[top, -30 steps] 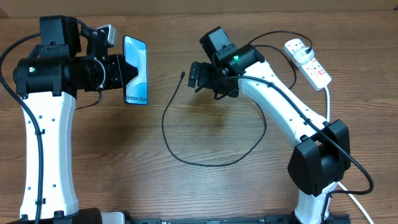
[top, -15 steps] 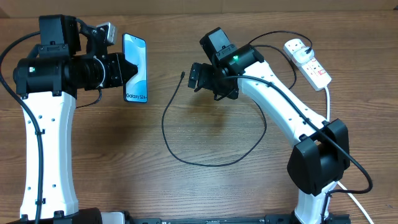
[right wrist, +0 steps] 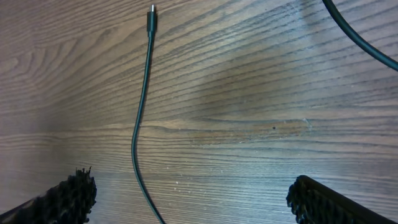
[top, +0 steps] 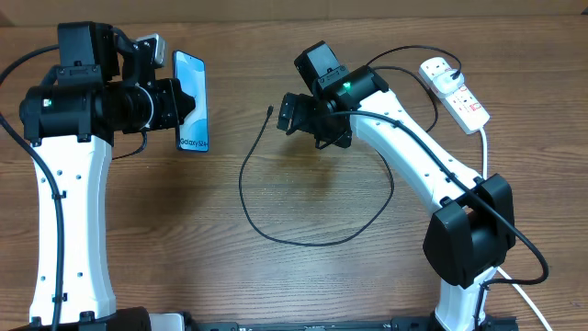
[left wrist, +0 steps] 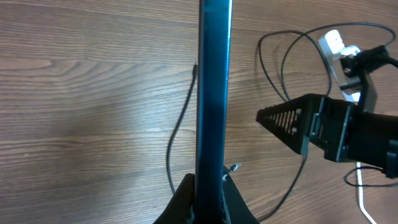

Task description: Plug charger to phone and switch on socket

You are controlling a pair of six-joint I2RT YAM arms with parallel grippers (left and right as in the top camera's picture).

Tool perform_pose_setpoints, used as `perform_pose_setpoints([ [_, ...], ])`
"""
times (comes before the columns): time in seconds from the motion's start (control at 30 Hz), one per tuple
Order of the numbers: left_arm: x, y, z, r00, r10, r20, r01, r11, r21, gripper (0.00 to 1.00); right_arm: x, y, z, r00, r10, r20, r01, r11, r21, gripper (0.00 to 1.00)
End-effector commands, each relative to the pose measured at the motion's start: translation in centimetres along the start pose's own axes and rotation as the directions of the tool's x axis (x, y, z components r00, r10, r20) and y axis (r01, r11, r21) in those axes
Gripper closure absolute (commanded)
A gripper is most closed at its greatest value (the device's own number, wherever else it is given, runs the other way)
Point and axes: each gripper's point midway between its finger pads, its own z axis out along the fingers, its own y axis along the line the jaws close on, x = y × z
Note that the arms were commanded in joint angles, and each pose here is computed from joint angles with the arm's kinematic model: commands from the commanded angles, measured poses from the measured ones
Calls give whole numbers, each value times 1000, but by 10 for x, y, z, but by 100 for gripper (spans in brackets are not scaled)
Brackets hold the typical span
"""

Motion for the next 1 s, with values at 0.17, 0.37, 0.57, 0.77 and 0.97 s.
perform_pose_setpoints([
  [0.17,-5,-5,-6,1000,-3,29,3,1000,0,95,-5,1,6,999,30,27,-30,1000,8,0],
  [0.37,-2,-4,-6,1000,-12,15,12,1000,-3,96,-8,-6,5,999,22,48,-24,999,43,0],
  [0.57,-3,-2,-5,1000,-11,20,11,1000,-18,96,-8,-6,6,999,28,47,-30,999,44,0],
  [0.77,-7,7,-4,999,-8,34,10,998,-67,96,5,-1,6,999,27,-17,-27,1000,10,0],
  [0.97,-8,11,-5,999,-6,40,10,996,-89,96,21,3,8,998,-2,-57,4,1000,25,3],
])
